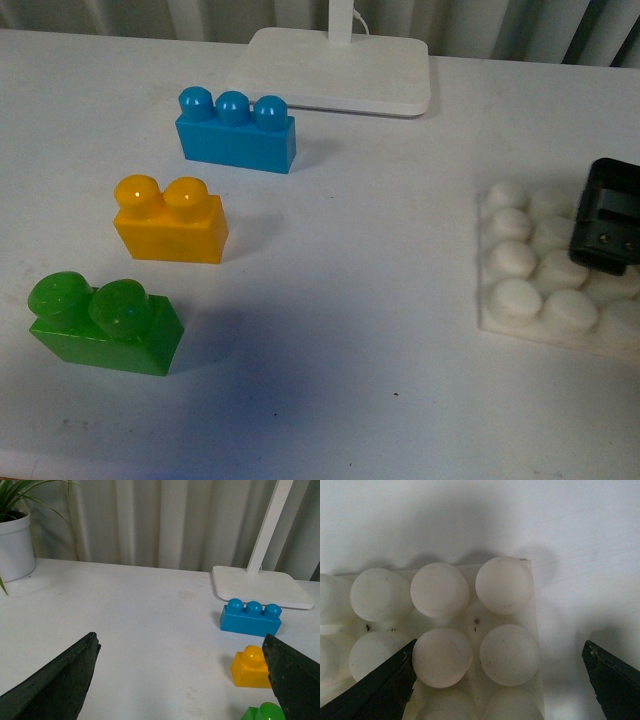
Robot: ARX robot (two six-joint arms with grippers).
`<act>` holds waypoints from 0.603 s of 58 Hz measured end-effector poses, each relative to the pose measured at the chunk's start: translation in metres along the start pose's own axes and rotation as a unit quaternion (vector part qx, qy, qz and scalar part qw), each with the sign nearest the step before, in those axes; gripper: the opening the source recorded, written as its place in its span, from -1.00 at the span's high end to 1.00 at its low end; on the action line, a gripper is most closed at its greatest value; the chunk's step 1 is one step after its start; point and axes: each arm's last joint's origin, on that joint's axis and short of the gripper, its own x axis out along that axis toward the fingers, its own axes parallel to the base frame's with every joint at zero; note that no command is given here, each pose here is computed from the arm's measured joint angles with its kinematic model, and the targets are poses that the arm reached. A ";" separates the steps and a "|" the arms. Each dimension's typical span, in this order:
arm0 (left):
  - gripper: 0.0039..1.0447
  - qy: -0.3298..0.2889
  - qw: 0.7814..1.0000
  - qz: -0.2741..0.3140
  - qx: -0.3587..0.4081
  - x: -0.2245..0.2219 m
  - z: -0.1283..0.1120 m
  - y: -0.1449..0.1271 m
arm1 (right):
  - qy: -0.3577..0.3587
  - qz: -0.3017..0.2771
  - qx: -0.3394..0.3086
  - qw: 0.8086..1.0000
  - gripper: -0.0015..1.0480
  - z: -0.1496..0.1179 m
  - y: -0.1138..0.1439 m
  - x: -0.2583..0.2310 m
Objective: Insert yellow block into base center
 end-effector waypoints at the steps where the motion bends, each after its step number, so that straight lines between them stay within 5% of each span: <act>1: -0.88 0.000 1.000 0.000 0.000 0.000 0.000 0.000 | 0.000 0.002 0.001 1.000 -0.83 -0.001 0.004 0.000; 35: -0.88 0.000 1.000 0.000 0.000 0.000 0.000 0.000 | 0.004 0.008 0.012 1.000 -0.83 -0.001 0.067 0.006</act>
